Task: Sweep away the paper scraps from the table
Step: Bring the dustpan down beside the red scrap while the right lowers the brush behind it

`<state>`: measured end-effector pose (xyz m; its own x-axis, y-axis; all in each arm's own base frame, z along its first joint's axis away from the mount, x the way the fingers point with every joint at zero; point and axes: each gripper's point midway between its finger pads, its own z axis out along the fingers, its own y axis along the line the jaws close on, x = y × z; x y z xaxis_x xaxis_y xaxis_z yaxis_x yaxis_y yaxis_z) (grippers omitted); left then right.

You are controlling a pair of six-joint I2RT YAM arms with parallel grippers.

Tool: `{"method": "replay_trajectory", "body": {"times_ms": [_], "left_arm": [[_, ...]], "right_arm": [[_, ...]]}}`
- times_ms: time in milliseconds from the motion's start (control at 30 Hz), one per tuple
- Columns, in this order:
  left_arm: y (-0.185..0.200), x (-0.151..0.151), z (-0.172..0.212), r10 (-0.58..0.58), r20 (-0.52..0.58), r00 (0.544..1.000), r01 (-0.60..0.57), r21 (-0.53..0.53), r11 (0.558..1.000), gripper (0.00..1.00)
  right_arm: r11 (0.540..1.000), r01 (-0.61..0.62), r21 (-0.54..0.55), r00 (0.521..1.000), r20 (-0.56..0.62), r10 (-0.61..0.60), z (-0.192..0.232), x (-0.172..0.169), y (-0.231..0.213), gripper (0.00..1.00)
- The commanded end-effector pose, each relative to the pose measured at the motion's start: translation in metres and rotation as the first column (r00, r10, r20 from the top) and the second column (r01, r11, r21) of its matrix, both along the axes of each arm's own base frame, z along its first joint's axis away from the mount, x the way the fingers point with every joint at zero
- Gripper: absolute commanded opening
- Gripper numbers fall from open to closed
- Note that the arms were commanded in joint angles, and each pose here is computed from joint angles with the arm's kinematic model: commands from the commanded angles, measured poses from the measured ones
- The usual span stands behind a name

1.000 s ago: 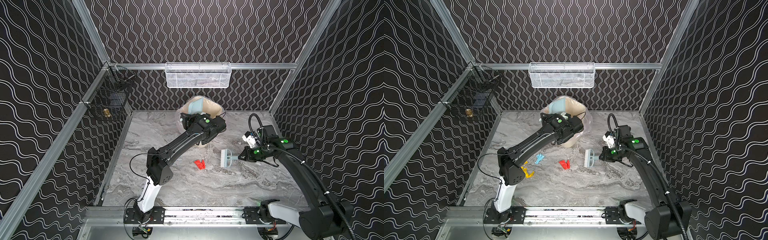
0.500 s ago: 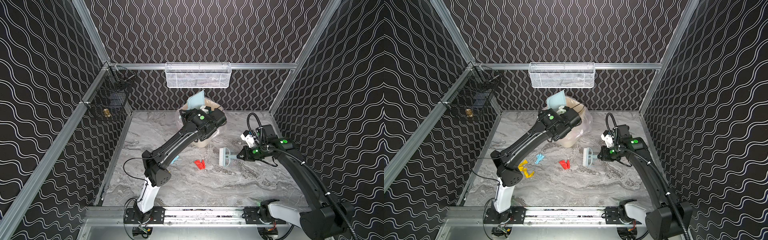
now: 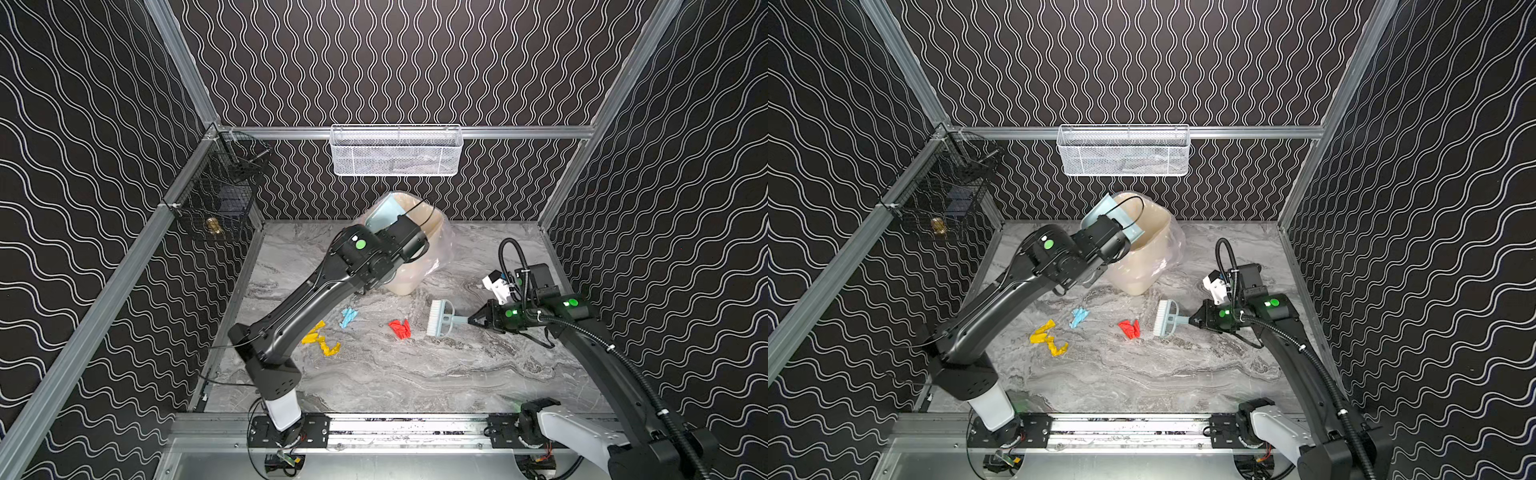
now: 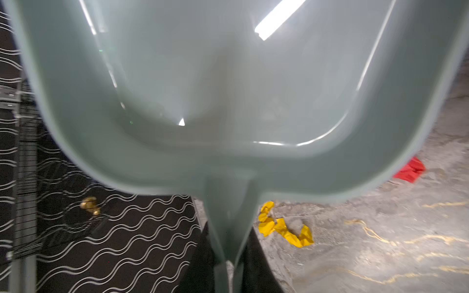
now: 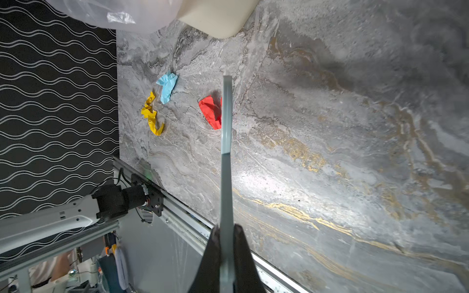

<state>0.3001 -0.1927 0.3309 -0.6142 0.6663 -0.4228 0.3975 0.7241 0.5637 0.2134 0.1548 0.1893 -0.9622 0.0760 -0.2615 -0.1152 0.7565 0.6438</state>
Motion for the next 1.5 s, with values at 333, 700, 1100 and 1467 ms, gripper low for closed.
{"method": "replay_trajectory", "body": {"times_ms": [333, 700, 1100, 1467], "left_arm": [[0.014, -0.091, -0.05, -0.036, -0.278, 0.96, -0.045, -0.279, 0.959, 0.0], [0.018, -0.131, -0.093, -0.011, -0.377, 0.926, -0.094, -0.258, 0.962, 0.0], [0.018, -0.146, -0.125, -0.02, -0.402, 0.916, -0.094, -0.262, 0.961, 0.0], [0.01, -0.169, -0.164, -0.035, -0.479, 0.877, -0.105, -0.263, 0.959, 0.0]], "right_arm": [[0.991, -0.03, 0.127, 1.0, -0.006, 0.031, 0.001, 0.0, 0.064, 0.0], [0.986, -0.036, 0.162, 0.999, -0.025, 0.041, -0.013, 0.018, 0.097, 0.0], [0.984, -0.118, 0.135, 0.985, -0.107, 0.133, -0.047, 0.021, 0.118, 0.0], [0.996, -0.088, -0.011, 0.983, -0.162, 0.085, -0.073, 0.003, 0.088, 0.0]]}}
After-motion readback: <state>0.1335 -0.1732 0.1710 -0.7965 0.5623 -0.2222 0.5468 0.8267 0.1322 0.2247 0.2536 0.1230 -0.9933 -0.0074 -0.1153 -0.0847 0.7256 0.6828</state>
